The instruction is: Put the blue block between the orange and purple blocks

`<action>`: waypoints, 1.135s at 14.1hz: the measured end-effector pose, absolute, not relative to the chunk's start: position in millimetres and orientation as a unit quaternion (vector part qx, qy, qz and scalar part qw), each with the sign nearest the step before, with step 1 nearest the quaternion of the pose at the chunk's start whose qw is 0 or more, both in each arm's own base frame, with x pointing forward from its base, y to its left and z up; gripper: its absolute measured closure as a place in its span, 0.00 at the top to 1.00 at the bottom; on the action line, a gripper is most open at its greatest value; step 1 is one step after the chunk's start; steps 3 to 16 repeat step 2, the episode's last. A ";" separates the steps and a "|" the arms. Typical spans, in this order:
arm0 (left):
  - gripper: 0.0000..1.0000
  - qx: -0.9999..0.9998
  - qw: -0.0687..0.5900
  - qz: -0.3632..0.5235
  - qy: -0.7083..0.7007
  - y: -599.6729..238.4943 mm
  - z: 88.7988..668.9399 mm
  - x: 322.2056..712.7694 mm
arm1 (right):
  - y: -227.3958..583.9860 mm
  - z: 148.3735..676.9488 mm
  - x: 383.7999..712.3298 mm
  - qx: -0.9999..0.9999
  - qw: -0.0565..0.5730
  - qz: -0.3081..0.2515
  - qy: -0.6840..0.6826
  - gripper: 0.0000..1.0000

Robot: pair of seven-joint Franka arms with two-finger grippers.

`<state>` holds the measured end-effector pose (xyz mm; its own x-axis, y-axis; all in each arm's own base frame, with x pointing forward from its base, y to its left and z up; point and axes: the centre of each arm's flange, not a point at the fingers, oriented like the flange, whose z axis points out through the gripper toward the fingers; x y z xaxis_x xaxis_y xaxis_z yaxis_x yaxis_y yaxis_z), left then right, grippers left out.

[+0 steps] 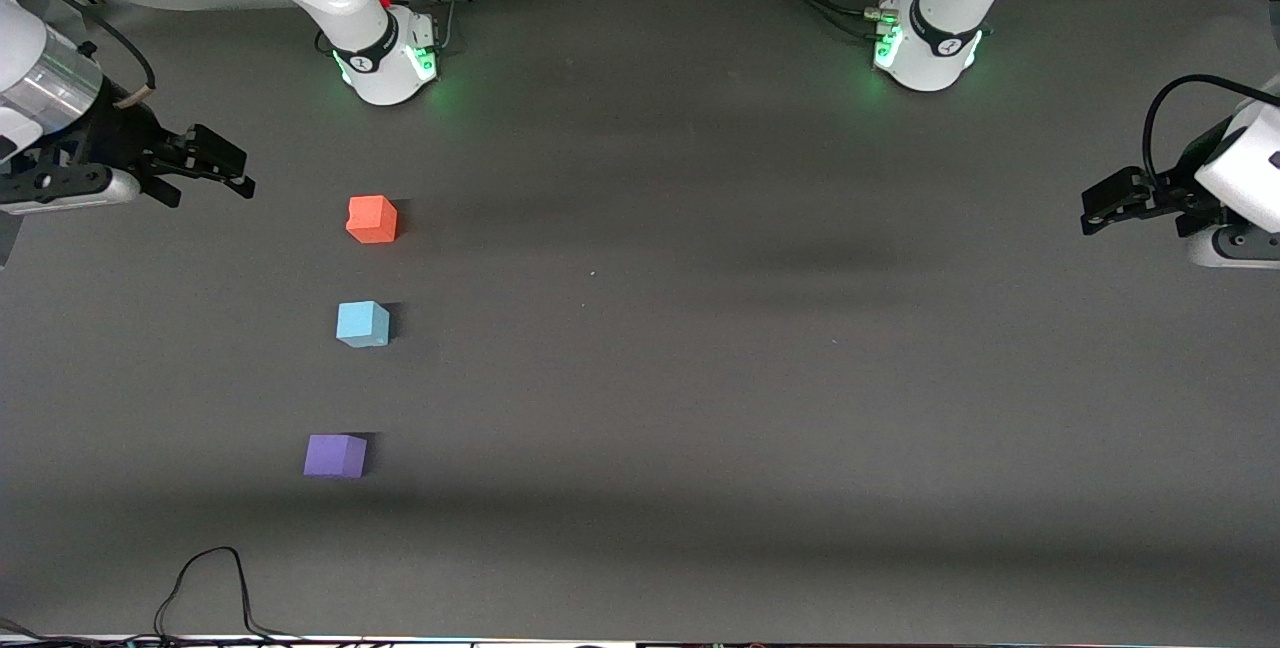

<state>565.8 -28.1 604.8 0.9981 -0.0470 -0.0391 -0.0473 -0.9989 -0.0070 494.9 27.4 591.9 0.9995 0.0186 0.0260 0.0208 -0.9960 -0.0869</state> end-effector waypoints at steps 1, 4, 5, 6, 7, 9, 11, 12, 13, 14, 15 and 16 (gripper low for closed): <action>1.00 -1.000 0.004 0.019 0.024 -28.2 604.8 565.8 | 27.4 594.4 494.5 -0.999 0.043 -0.010 -0.010 1.00; 1.00 -1.000 0.004 0.019 0.024 -28.2 604.8 565.8 | 27.4 596.7 494.3 -0.999 0.043 -0.009 -0.011 1.00; 1.00 -1.000 0.004 0.019 0.024 -28.2 604.8 565.8 | 27.4 596.7 494.3 -0.999 0.043 -0.009 -0.011 1.00; 1.00 -1.000 0.004 0.019 0.024 -28.2 604.8 565.8 | 27.4 596.7 494.3 -0.999 0.043 -0.009 -0.011 1.00; 1.00 -1.000 0.004 0.019 0.024 -28.2 604.8 565.8 | 27.4 596.7 494.3 -0.999 0.043 -0.009 -0.011 1.00; 1.00 -1.000 0.004 0.019 0.024 -28.2 604.8 565.8 | 27.4 596.7 494.3 -0.999 0.043 -0.009 -0.011 1.00; 1.00 -1.000 0.004 0.019 0.024 -28.2 604.8 565.8 | 27.4 596.7 494.3 -0.999 0.043 -0.009 -0.011 1.00; 1.00 -1.000 0.004 0.019 0.024 -28.2 604.8 565.8 | 27.4 596.7 494.3 -0.999 0.043 -0.009 -0.011 1.00; 1.00 -1.000 0.004 0.019 0.024 -28.2 604.8 565.8 | 27.4 596.7 494.3 -0.999 0.043 -0.009 -0.011 1.00; 1.00 -1.000 0.004 0.019 0.024 -28.2 604.8 565.8 | 27.4 596.7 494.3 -0.999 0.043 -0.009 -0.011 1.00; 1.00 -1.000 0.004 0.019 0.024 -28.2 604.8 565.8 | 27.4 596.7 494.3 -0.999 0.043 -0.009 -0.011 1.00; 1.00 -1.000 0.004 0.019 0.024 -28.2 604.8 565.8 | 27.4 596.7 494.3 -0.999 0.043 -0.009 -0.011 1.00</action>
